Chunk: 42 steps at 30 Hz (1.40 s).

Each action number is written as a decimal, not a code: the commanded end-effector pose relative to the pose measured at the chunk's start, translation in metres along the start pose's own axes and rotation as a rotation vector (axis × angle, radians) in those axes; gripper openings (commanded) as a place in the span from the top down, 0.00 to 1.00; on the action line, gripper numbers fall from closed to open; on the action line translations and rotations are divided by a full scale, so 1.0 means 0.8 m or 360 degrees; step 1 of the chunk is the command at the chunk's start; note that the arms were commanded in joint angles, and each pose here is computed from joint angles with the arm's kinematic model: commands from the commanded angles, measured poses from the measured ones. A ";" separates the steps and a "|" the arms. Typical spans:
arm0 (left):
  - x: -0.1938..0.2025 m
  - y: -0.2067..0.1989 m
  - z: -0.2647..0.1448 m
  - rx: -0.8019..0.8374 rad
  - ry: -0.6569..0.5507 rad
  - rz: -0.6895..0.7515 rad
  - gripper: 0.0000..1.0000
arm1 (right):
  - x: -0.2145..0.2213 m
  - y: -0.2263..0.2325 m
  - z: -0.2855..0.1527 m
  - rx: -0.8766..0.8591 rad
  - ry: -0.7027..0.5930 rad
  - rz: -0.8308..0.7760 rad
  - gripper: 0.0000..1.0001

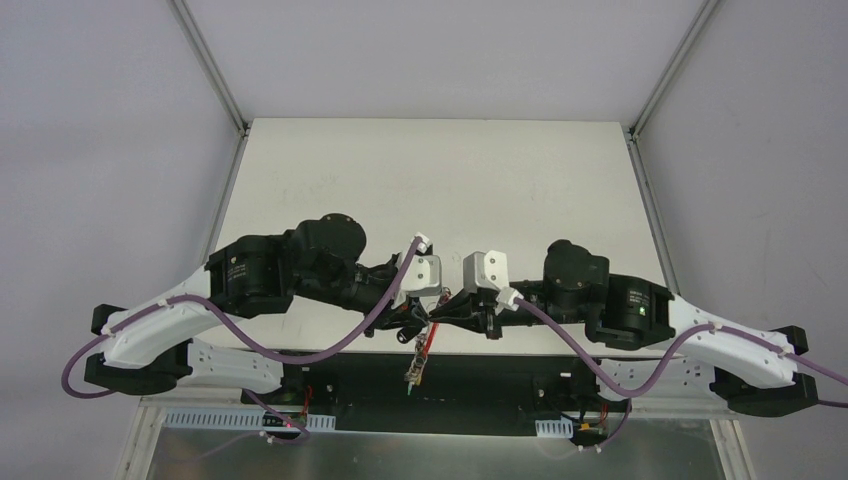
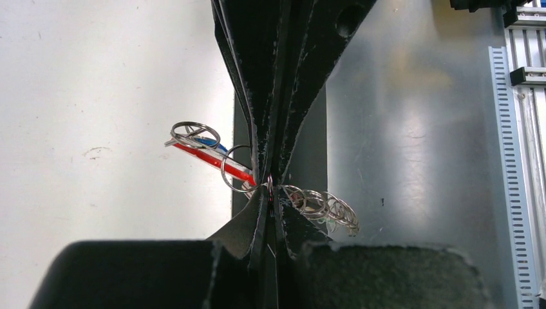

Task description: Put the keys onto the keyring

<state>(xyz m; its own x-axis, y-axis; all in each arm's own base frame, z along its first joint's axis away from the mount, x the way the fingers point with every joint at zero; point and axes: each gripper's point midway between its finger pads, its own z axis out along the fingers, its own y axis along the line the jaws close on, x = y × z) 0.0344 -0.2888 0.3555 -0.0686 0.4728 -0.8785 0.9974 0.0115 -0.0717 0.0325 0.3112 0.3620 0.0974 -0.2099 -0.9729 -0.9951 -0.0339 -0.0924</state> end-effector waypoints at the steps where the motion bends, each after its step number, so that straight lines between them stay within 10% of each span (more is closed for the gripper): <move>1: -0.052 -0.009 -0.023 0.0026 -0.0328 0.0119 1.00 | -0.015 -0.011 -0.003 0.0118 -0.0196 0.0036 1.00; 16: -0.049 -0.007 -0.027 0.0008 -0.0424 0.0214 0.77 | -0.045 -0.015 -0.022 0.0180 -0.0451 0.0026 1.00; 42: -0.042 0.026 -0.018 -0.0208 -0.0411 0.0233 0.97 | -0.077 -0.010 -0.041 0.0168 -0.0673 -0.0003 1.00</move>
<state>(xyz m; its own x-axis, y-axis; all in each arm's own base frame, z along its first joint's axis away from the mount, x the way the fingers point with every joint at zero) 0.0528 -0.2893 0.3791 0.0610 0.2841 -0.9569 0.9947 0.0617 0.0817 0.0380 0.2968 0.3915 0.0980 0.0606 -0.9933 -0.9934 0.0654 -0.0940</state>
